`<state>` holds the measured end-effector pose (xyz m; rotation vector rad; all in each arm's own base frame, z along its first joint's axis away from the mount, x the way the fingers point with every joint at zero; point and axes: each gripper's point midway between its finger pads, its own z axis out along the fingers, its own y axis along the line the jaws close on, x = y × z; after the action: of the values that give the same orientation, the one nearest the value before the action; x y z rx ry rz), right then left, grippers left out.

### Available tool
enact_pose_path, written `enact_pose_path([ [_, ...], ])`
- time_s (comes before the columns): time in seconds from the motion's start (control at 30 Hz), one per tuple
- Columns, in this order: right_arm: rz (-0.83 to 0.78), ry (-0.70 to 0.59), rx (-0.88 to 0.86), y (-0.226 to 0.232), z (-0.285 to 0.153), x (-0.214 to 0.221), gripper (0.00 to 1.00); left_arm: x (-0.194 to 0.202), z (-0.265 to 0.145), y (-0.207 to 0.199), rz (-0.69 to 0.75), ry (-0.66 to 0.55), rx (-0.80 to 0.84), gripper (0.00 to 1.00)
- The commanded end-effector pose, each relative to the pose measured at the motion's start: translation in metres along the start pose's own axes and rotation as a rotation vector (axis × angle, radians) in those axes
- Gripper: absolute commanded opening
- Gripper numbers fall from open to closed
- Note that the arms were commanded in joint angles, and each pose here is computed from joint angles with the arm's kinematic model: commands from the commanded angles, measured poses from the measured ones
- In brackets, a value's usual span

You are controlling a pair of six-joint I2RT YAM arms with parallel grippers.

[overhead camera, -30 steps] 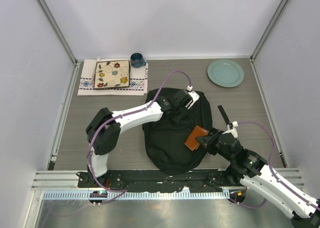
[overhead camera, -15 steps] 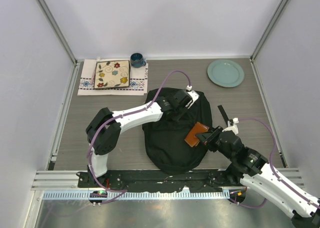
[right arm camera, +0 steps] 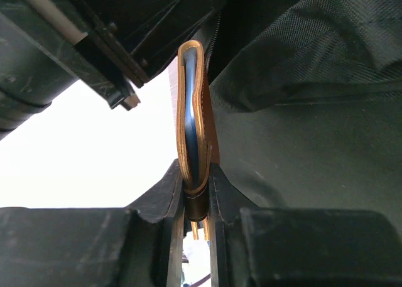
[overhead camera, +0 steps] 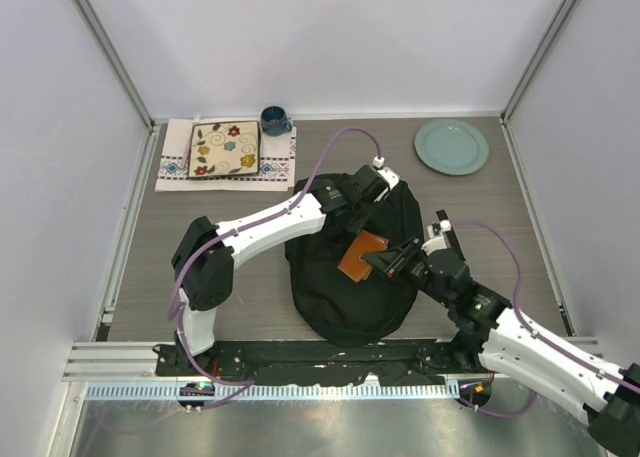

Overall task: Pack the student bag
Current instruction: Place the personal item in the student bag.

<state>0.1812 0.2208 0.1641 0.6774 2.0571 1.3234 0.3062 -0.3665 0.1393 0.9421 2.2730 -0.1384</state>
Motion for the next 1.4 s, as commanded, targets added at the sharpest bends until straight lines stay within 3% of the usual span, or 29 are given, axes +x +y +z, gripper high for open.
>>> enact_pose_path([
  [0.0, 0.082, 0.02, -0.16, 0.038, 0.016, 0.002, 0.01, -0.034, -0.039, 0.015, -0.066, -0.105, -0.025, 0.0],
  [0.13, 0.111, 0.06, -0.15, 0.034, 0.028, 0.01, 0.01, -0.037, -0.044, 0.019, -0.077, -0.117, -0.039, 0.0],
  [0.4, 0.162, -0.075, -0.097, 0.005, 0.042, -0.011, 0.01, -0.039, -0.057, 0.023, -0.089, -0.127, -0.039, 0.0],
  [0.57, 0.186, -0.08, -0.073, -0.006, 0.05, -0.013, 0.01, -0.039, -0.06, 0.021, -0.103, -0.131, -0.028, 0.0],
  [0.9, 0.211, -0.335, -0.165, 0.002, 0.044, -0.088, 0.01, -0.028, -0.059, 0.014, -0.109, -0.1, 0.012, 0.0],
  [1.07, 0.227, -0.396, -0.217, 0.009, 0.042, -0.106, 0.01, -0.029, -0.057, 0.002, -0.139, -0.088, 0.066, 0.0],
  [1.37, 0.091, -0.3, -0.282, 0.028, 0.073, -0.096, 0.01, -0.034, -0.05, -0.009, -0.166, -0.08, 0.111, 0.0],
])
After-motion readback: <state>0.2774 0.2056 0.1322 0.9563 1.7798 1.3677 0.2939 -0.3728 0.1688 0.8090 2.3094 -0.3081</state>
